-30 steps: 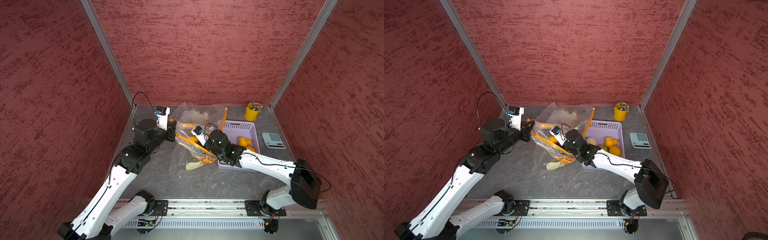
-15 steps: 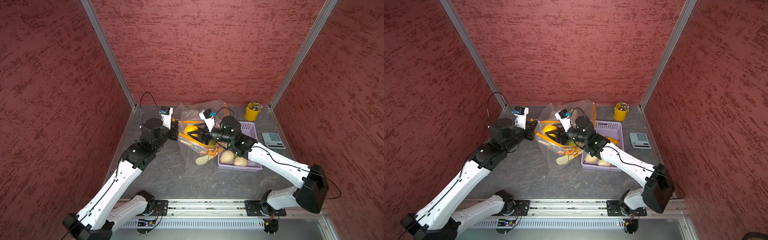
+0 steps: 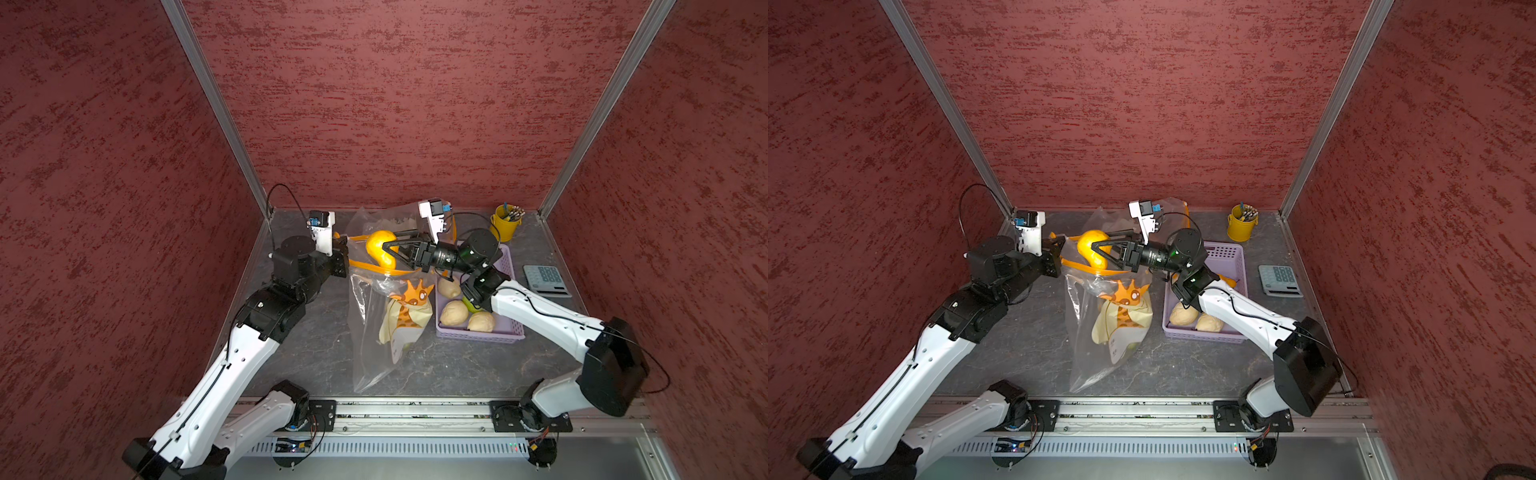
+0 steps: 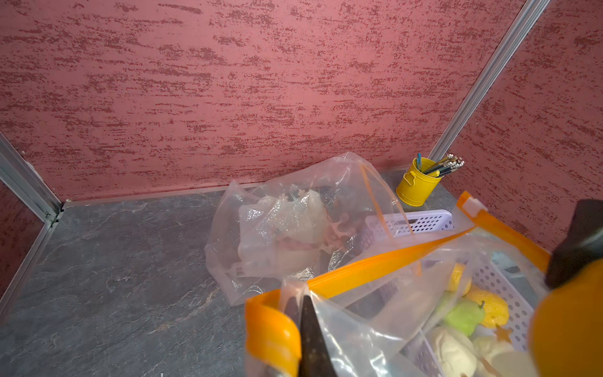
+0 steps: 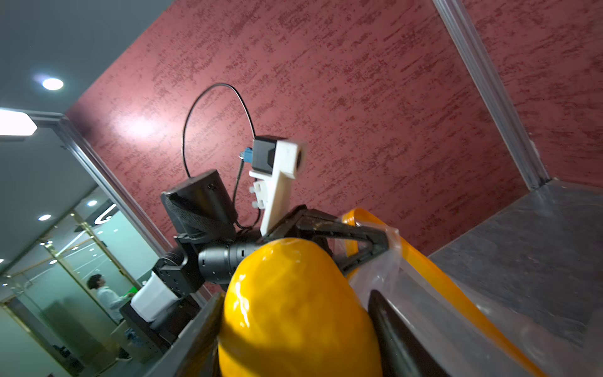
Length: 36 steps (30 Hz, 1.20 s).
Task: Open the zip-top bag and take out the pear
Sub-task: Pick up the pear from the zipper food storage bag, then place the pear in the basket.
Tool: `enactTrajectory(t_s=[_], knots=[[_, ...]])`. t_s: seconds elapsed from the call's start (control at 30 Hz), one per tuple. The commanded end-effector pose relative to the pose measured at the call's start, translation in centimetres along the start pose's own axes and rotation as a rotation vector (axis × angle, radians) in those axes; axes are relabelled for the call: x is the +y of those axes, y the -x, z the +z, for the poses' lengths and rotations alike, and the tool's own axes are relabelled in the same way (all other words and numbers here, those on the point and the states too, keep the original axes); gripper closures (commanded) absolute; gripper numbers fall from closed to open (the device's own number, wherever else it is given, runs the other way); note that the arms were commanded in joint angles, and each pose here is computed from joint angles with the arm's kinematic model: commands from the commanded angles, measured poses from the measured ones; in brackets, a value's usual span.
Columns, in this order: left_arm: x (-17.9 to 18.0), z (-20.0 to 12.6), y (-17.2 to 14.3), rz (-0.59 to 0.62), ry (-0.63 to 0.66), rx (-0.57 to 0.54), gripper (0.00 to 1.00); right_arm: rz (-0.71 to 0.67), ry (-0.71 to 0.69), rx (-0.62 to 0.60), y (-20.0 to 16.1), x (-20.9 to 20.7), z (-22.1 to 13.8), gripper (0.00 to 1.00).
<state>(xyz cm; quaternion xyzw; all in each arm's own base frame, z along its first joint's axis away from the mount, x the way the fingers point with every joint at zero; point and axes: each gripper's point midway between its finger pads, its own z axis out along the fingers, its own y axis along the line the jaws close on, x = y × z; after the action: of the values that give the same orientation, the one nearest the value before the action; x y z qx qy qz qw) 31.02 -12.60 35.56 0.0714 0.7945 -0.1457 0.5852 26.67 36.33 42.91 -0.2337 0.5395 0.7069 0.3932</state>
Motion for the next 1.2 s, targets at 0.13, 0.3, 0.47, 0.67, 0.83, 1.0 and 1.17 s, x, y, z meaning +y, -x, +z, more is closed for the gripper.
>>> enactTrajectory(t_s=[0.13, 0.3, 0.47, 0.67, 0.83, 1.0, 1.17], knots=[[1.6, 1.4, -0.4, -0.011, 0.078, -0.004, 1.00, 0.036, 0.325, -0.147, 6.2, 8.1, -0.3, 0.73], [1.9, 1.6, 0.3, -0.009, 0.089, -0.021, 1.00, -0.109, 0.218, -0.259, 7.8, 6.9, -1.6, 0.73], [3.8, 2.4, 3.0, -0.010, 0.142, -0.052, 1.00, -0.261, -0.075, -0.239, 9.5, 5.1, -2.5, 0.76], [1.8, 1.2, 6.6, 0.005, 0.034, -0.112, 1.00, -0.272, -0.819, -0.198, 7.6, -2.1, -11.8, 0.73], [0.3, 0.8, 5.9, 0.022, -0.043, -0.091, 1.00, -0.174, -1.179, -0.109, 2.0, -6.8, -19.8, 0.73], [-1.1, 0.5, 4.2, 0.029, -0.072, -0.090, 1.00, 0.029, -1.474, -0.033, -4.7, -13.1, -27.1, 0.73], [-2.5, -0.2, 3.1, 0.031, -0.103, -0.092, 1.00, 0.168, -1.615, -0.047, -8.6, -16.4, -32.0, 0.71]])
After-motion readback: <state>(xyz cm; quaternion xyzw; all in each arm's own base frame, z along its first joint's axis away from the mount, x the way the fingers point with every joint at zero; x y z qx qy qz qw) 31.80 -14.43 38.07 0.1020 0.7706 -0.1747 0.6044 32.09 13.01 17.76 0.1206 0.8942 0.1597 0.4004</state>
